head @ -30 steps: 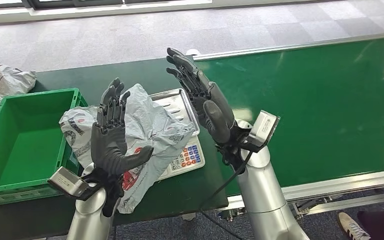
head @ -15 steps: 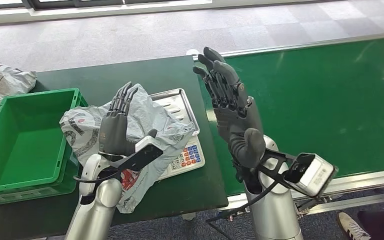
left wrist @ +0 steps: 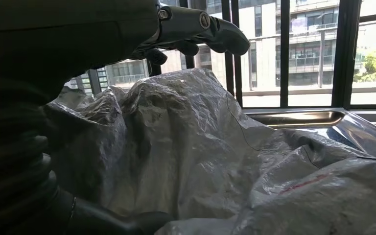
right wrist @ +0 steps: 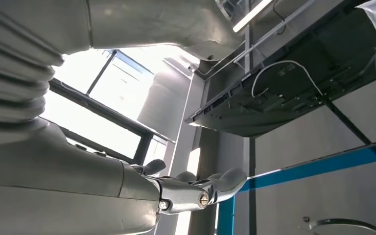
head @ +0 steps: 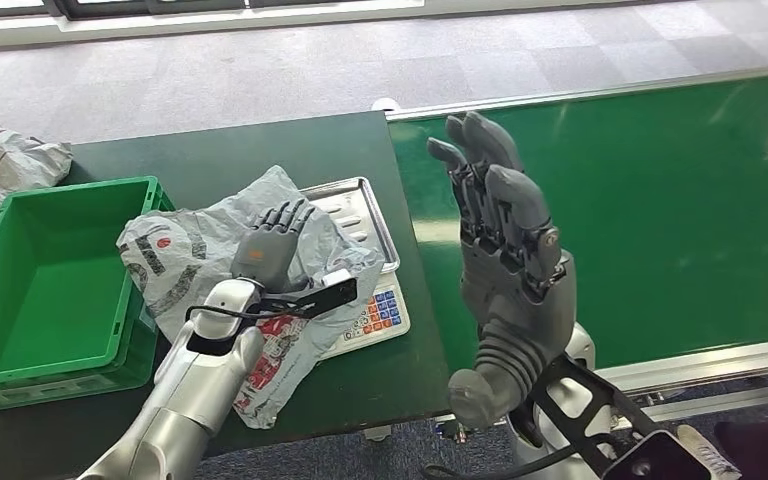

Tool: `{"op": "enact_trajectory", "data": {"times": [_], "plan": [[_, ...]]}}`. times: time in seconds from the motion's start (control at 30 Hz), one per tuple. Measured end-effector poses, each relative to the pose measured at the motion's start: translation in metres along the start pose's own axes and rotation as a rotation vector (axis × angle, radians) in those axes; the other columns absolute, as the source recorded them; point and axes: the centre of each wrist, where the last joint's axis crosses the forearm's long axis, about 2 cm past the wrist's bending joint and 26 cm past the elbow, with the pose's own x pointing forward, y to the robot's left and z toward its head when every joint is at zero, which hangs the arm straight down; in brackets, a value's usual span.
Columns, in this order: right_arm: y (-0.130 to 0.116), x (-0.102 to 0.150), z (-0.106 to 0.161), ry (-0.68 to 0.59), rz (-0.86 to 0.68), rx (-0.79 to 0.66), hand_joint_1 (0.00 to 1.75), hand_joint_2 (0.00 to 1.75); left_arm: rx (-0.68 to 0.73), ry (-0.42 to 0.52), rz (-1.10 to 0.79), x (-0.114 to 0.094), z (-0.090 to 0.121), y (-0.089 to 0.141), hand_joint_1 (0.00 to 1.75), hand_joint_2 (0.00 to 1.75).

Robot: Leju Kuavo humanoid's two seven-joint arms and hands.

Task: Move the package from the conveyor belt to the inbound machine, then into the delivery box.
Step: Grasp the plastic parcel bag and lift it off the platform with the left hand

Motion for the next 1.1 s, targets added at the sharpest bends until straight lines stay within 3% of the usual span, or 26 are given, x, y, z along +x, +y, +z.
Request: {"op": "enact_trajectory", "data": {"times": [0.37, 0.57, 0.6, 0.7, 0.73, 1.1], "plan": [[0.002, -0.001, -0.002, 0.003, 0.016, 0.031, 0.0, 1.75, -0.242, -0.121, -0.1, 0.001, -0.02, 0.006, 0.0, 1.75], [0.002, -0.001, -0.002, 0.003, 0.015, 0.037, 0.0, 1.75, -0.273, -0.136, -0.124, 0.0, -0.025, 0.008, 0.0, 1.75], [0.002, -0.001, -0.002, 0.003, 0.015, 0.038, 0.0, 1.75, -0.276, -0.136, -0.126, 0.0, -0.025, 0.009, 0.25, 1.75], [0.002, -0.001, -0.002, 0.003, 0.016, 0.039, 0.0, 1.75, -0.285, -0.142, -0.132, 0.0, -0.026, 0.008, 1.56, 1.75], [0.001, -0.001, -0.002, 0.004, 0.016, 0.039, 0.0, 1.75, -0.291, -0.147, -0.133, 0.0, -0.025, 0.007, 1.75, 1.75], [0.003, -0.001, -0.001, 0.011, 0.026, 0.053, 0.0, 1.75, -0.408, -0.228, -0.054, -0.011, -0.025, 0.002, 1.75, 1.75]]}}
